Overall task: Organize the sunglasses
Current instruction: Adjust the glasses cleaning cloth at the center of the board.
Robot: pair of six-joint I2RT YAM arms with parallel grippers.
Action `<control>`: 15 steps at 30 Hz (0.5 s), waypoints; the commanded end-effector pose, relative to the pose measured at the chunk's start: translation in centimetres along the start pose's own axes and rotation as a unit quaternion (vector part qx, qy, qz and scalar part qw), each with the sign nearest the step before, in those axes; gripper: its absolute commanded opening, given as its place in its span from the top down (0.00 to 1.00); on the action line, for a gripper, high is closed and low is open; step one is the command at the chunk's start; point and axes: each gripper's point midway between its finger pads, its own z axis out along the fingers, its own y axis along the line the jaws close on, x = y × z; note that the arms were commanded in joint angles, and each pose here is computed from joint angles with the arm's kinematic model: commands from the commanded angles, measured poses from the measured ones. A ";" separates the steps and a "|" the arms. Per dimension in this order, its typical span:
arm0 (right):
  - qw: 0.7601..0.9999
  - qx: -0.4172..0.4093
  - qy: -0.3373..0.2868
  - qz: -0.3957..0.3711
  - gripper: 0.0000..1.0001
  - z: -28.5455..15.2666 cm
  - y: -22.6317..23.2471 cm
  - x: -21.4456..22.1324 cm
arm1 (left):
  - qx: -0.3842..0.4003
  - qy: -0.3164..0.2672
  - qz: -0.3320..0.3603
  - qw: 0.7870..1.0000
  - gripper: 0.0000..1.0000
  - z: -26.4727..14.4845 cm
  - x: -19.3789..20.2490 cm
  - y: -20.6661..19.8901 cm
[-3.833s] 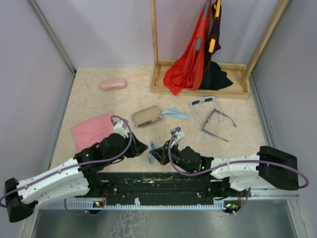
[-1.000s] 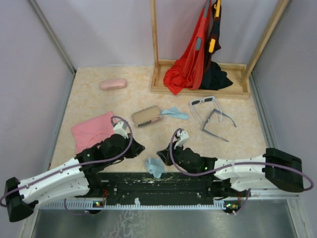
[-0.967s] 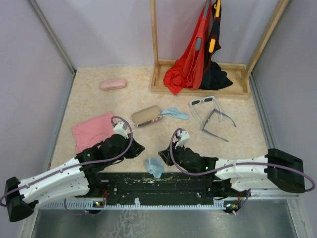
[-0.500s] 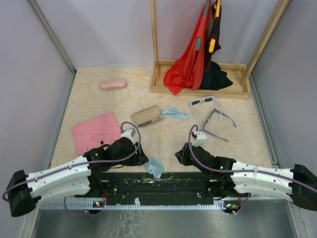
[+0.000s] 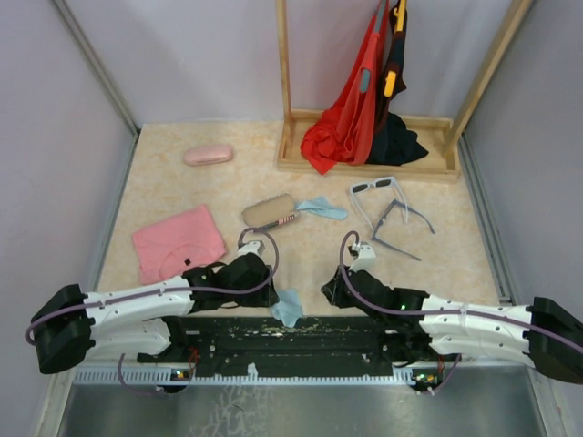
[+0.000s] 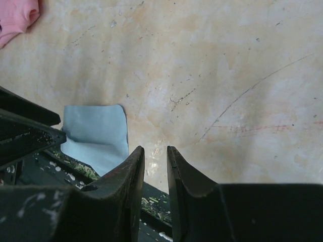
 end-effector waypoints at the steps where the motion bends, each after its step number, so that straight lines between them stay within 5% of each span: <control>1: 0.999 -0.035 -0.016 0.017 0.74 0.2 2.1 -1.2 | -0.011 -0.049 0.021 0.999 0.42 -0.5 -3.3 -1.7; 15: 0.999 -0.039 -0.016 0.019 0.74 0.2 1.9 -0.9 | -0.044 -0.038 0.056 0.997 0.49 0.3 -3.8 -1.5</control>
